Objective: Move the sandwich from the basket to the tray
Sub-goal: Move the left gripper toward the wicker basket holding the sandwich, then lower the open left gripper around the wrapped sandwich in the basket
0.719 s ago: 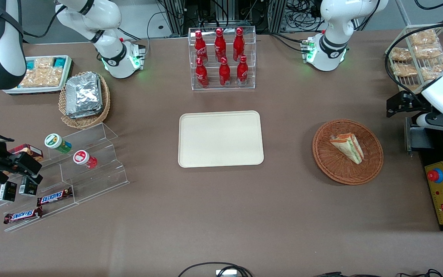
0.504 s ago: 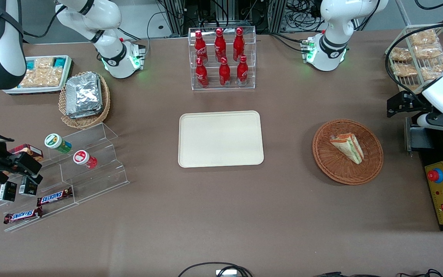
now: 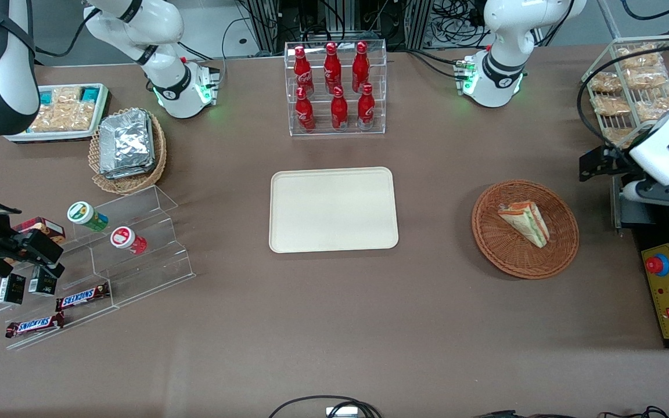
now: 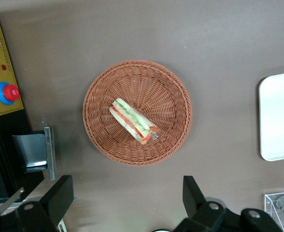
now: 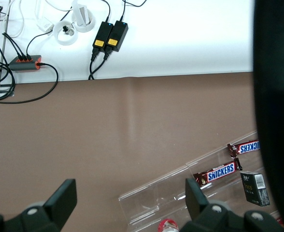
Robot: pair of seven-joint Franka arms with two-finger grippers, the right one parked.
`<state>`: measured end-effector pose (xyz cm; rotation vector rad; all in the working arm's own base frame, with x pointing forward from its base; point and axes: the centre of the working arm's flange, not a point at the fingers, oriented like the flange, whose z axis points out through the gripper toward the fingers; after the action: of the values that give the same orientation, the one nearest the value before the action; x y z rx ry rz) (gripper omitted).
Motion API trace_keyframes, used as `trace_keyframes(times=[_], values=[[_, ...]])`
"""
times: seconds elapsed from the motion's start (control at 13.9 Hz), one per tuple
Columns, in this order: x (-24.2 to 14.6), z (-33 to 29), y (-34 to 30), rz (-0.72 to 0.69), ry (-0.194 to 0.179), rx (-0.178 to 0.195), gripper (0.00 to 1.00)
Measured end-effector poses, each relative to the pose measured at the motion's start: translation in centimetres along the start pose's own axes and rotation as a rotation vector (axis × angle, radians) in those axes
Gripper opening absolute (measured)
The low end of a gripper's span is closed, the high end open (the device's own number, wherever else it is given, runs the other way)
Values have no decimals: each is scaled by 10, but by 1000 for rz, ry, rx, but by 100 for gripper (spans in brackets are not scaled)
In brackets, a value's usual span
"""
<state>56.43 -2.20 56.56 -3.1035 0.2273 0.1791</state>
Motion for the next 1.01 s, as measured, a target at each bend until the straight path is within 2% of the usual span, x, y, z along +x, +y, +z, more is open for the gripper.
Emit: trace_keyframes(times=[0.22,0.65,1.01], values=[[5,52,1,-67,-14,3,100],[-12,160,-14,-241,33,6,100],[-25,201,-16,-426,47,0,100]])
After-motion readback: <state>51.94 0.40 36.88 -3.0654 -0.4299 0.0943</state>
